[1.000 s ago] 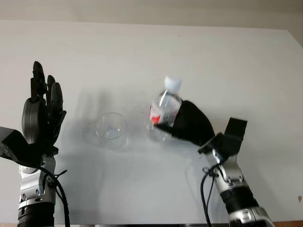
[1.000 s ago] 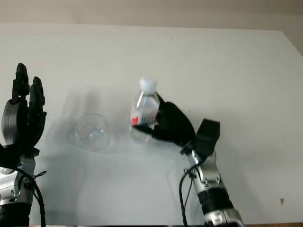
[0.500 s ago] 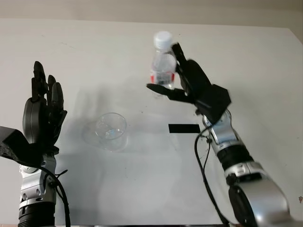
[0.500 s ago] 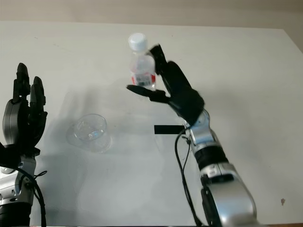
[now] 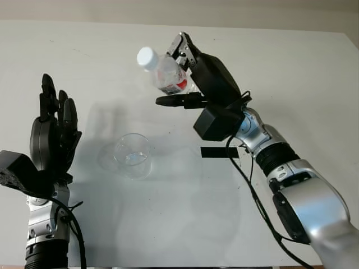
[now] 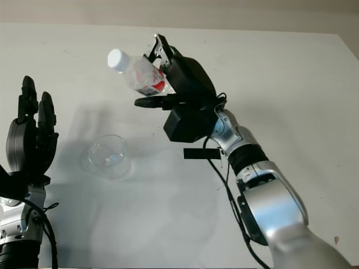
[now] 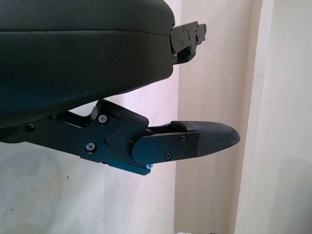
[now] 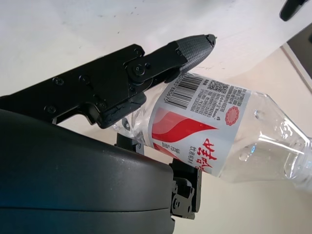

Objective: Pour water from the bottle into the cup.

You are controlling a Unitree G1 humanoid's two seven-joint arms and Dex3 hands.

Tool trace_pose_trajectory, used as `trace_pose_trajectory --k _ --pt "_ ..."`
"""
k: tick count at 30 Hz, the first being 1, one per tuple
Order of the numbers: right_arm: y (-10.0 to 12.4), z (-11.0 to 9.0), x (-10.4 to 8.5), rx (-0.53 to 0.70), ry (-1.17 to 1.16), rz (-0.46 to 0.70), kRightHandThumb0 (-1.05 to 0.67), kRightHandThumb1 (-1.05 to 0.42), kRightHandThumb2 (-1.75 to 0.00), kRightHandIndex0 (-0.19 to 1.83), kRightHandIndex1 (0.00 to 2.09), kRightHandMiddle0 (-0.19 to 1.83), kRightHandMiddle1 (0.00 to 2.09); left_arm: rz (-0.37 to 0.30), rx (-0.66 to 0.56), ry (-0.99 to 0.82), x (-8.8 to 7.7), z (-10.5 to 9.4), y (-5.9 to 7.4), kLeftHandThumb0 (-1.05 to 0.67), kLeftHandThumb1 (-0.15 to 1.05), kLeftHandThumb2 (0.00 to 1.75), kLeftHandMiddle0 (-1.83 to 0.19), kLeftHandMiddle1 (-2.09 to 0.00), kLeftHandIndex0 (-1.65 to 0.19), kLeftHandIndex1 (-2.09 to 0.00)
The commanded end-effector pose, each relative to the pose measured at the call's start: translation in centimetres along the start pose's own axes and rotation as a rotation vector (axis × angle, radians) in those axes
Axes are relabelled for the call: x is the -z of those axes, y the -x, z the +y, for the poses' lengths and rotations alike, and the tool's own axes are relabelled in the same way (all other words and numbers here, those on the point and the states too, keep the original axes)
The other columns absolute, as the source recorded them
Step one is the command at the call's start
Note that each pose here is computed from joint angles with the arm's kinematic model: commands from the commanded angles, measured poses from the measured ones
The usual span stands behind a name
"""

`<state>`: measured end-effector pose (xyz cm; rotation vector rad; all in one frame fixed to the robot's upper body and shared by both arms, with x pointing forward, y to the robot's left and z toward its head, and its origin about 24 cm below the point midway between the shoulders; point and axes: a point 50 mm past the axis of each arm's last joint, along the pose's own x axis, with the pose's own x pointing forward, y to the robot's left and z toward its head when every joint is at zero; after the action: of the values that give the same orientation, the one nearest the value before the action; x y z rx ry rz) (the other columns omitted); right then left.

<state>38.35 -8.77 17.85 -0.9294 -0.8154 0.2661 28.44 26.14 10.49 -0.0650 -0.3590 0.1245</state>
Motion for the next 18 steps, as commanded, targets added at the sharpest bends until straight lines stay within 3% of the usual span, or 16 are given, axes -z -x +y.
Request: trace_pose_trajectory --k 1,2,4,13,18 --pt "-0.9 -1.2 -0.7 0.043 0.045 -0.067 -0.03 -0.75 -0.59 1.17 2.09 0.96 2.09 -0.005 -0.002 0.003 0.0 -0.2 0.0 -0.72 1.05 0.49 0.19 -0.04 0.19 -0.03" --pt "-0.9 -1.2 -0.8 0.055 0.064 -0.083 -0.03 -0.67 -0.74 1.18 2.09 0.97 2.09 -0.005 -0.001 0.001 0.0 -0.2 0.0 -0.72 1.05 0.49 0.19 -0.05 0.19 -0.03" --pt "-0.9 -1.2 -1.0 0.079 0.096 -0.112 -0.03 -0.61 -0.85 1.19 2.09 0.99 2.09 -0.004 -0.001 -0.003 0.1 -0.2 0.0 -0.73 1.05 0.49 0.19 -0.05 0.19 -0.03" --pt "-0.8 -1.3 -1.6 0.176 0.31 -0.287 -0.08 -0.72 -0.58 1.21 2.09 0.94 2.09 -0.004 -0.001 -0.008 0.0 -0.1 -0.2 -0.72 1.05 0.49 0.19 -0.05 0.19 -0.04" --pt "-0.8 -1.4 -1.9 0.21 0.403 -0.394 -0.12 -0.77 -0.54 1.2 2.09 0.95 2.09 -0.003 0.004 -0.011 0.0 -0.2 -0.2 -0.73 1.05 0.49 0.19 -0.05 0.19 -0.03"
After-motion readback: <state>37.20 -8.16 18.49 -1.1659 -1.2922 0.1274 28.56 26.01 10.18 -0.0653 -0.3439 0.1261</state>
